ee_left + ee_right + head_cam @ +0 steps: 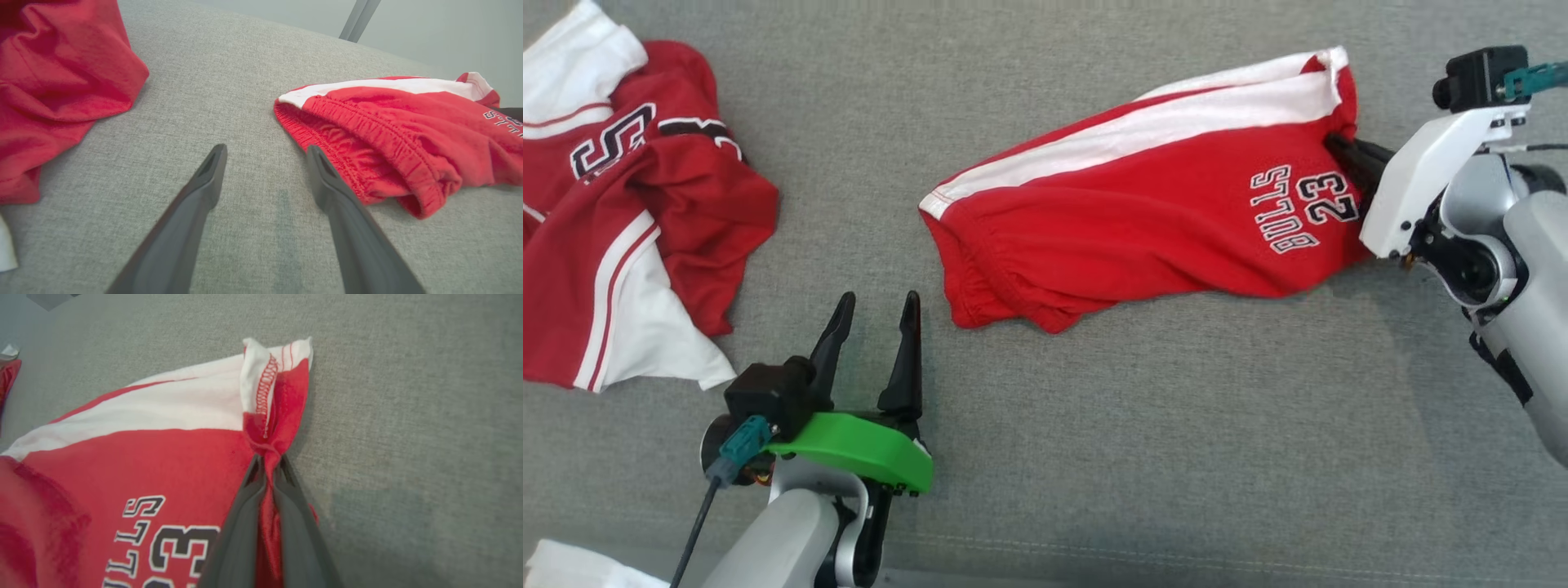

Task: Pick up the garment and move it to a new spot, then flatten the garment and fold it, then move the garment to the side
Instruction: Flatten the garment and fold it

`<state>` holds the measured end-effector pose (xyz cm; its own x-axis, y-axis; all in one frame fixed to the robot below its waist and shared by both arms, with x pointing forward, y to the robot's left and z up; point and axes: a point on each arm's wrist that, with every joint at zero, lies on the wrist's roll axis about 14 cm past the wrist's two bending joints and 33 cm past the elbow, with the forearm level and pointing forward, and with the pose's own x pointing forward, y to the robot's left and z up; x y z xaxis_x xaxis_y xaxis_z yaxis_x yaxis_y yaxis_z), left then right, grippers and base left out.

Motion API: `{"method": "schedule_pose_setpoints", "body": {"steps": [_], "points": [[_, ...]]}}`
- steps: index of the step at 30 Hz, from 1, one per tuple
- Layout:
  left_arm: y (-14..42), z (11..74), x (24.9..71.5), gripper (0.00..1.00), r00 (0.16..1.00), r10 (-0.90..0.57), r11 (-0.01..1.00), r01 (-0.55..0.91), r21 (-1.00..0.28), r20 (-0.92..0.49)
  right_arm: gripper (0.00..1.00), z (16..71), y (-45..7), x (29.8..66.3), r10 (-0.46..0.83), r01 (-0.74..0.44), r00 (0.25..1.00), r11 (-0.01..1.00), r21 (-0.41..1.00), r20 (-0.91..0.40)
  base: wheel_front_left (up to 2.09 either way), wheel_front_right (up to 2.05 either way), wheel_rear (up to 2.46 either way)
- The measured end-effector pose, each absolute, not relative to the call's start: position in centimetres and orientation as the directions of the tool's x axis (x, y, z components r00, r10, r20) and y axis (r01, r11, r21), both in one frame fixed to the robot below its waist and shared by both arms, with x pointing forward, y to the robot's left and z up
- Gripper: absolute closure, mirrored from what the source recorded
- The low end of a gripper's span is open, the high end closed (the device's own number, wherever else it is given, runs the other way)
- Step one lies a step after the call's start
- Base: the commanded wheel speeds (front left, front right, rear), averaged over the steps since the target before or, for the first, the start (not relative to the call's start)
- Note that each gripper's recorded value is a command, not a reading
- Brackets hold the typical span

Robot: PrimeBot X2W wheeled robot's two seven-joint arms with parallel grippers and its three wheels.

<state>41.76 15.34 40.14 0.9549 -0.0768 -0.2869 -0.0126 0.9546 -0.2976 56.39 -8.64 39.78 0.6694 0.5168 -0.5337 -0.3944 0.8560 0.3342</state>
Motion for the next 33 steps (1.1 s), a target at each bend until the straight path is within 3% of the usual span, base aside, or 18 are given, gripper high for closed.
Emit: {"method": "schedule_pose_setpoints", "body": {"steps": [14, 21, 26, 29, 33], "points": [[11.2, 44.4, 38.3, 0.0, 0.956, -0.243, 0.939, 0.19, -0.286, -0.166, 1.0, 41.8, -18.3, 48.2, 0.321, -0.038, 0.794, 0.874, 0.484, -0.517, 0.0, 0.0, 0.0], [8.5, 46.4, 37.2, 0.0, 0.939, -0.334, 0.919, 0.304, -0.25, -0.087, 1.0, 40.4, -25.1, 45.6, 0.113, 0.178, 0.836, 0.87, 0.46, -0.537, 0.0, 0.0, 0.0], [7.8, 45.8, 36.8, 0.0, 0.93, -0.355, 0.912, 0.322, -0.253, -0.095, 1.0, 40.4, -31.7, 45.8, -0.067, 0.318, 0.839, 0.865, 0.388, -0.54, 0.0, 0.0, 0.0], [7.9, 45.4, 36.9, 0.0, 0.932, -0.349, 0.913, 0.314, -0.258, -0.101, 1.0, 42.3, -33.4, 47.6, -0.107, 0.323, 0.866, 0.866, 0.382, -0.489, 0.0, 0.0, 0.0], [8.5, 45.5, 37.2, 0.0, 0.942, -0.322, 0.922, 0.289, -0.258, -0.094, 1.0, 45.9, -31.5, 50.9, -0.044, 0.211, 0.924, 0.887, 0.412, -0.38, 0.0, 0.0, 0.0]]}}
